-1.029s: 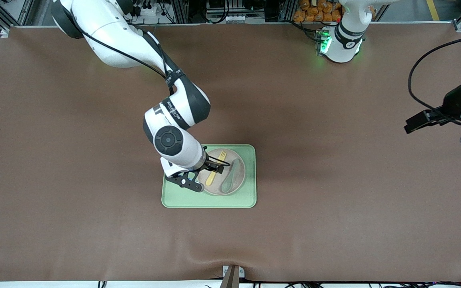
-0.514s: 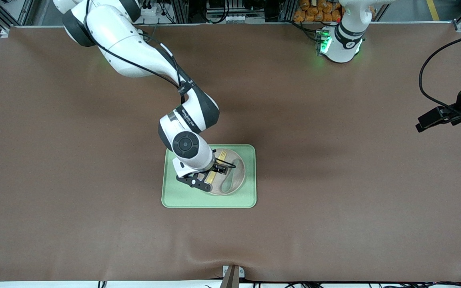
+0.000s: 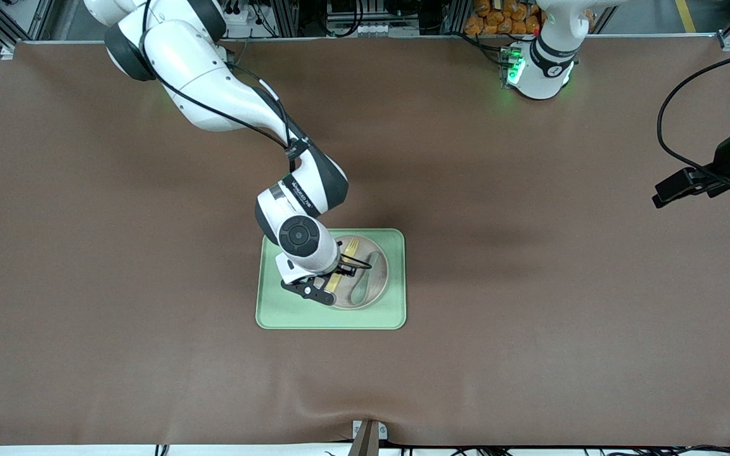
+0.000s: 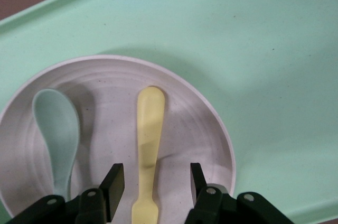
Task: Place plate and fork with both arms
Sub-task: 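Lower the right gripper over the yellow fork and grasp its handle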
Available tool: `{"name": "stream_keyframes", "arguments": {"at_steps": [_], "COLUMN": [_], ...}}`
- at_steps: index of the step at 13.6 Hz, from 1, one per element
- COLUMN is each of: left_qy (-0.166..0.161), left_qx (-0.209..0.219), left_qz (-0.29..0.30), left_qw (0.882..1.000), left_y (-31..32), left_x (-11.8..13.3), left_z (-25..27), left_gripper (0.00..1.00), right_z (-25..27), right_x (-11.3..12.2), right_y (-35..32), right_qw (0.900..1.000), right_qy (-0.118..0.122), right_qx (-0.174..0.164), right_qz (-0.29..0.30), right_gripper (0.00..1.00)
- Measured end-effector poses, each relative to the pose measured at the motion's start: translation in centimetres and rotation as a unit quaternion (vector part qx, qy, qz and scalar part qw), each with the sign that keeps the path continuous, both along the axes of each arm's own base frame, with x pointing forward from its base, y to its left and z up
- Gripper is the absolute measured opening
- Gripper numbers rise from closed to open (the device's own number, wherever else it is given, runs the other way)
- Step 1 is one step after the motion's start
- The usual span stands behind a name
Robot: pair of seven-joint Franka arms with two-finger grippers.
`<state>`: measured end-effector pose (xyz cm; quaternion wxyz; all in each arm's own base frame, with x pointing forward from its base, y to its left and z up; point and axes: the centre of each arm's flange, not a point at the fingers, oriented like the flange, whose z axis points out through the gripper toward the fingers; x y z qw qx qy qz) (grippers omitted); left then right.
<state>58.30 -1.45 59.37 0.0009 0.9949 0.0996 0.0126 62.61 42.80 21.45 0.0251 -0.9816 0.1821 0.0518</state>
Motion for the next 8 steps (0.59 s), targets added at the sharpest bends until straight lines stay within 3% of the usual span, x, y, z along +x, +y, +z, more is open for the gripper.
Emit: {"name": "stream_keyframes", "arguments": {"at_steps": [8], "left_qy": [-0.003], "left_qx": [0.000], "left_qz": [-0.001], "left_qw": [1.000], "left_y": [-0.17], "left_x": [-0.13], "left_z": [-0.01], "left_gripper": [1.00], "right_z": [-0.85], "right_x": [0.09], "right_y": [0.21], "right_qw": [1.000], "right_qy": [-0.007], "right_qx": [0.004], "right_qz": [-0.015], "right_gripper": [0.43]}}
